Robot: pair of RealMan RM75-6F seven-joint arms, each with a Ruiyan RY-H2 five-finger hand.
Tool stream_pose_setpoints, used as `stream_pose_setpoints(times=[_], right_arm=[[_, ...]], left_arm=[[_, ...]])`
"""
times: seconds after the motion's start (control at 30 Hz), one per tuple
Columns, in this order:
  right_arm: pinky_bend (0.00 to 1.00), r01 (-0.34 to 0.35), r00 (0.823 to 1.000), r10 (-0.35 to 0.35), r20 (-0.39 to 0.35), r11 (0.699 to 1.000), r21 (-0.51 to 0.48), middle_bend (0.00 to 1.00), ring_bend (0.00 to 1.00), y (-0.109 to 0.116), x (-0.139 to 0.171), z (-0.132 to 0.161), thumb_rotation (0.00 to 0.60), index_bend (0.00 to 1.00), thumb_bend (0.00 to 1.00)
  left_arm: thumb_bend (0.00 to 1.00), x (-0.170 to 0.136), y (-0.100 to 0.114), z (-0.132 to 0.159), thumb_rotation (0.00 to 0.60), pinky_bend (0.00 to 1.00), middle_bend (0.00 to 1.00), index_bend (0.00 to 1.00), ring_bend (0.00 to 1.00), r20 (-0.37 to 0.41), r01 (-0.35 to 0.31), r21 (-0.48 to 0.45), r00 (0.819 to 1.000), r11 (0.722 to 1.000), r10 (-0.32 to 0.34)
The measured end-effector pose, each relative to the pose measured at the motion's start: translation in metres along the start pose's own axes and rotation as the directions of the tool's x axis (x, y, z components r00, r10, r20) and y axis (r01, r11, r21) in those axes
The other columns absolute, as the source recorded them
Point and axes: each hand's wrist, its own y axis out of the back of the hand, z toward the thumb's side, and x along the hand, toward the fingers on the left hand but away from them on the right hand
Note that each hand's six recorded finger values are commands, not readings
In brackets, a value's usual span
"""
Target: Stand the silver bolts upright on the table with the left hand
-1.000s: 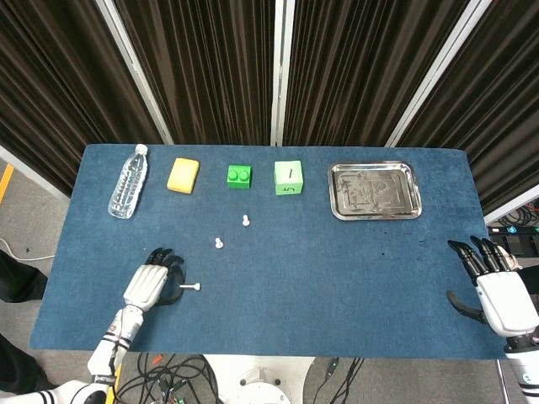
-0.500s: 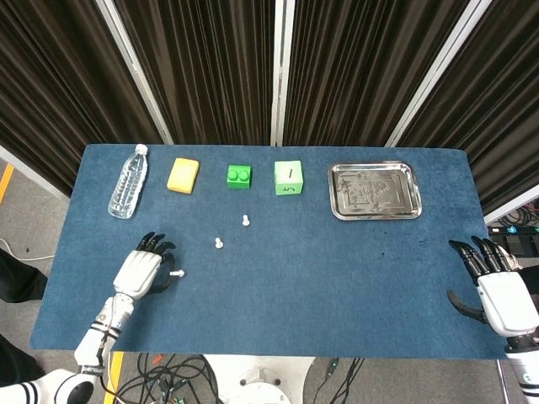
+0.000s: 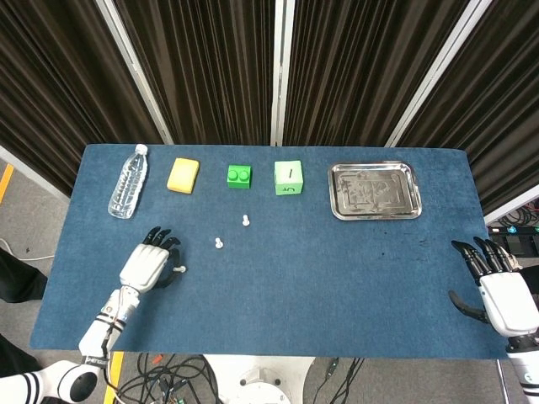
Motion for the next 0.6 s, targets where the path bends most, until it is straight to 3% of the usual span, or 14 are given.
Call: stream_pose_setpoints(times=[0.6], right_arm=[[0.01,0.003,1.0,-0.003,0.001,1.0,-0.001,0.15,0.0,0.001,0.001,0.0,0.6,0.08,0.2]], left_arm=[[0.42,-0.001,-0.005,0.011,0.6,0.0,0.23,0.47,0.06,0.006,0.009,-0.005,1.0,1.0,-0.009]])
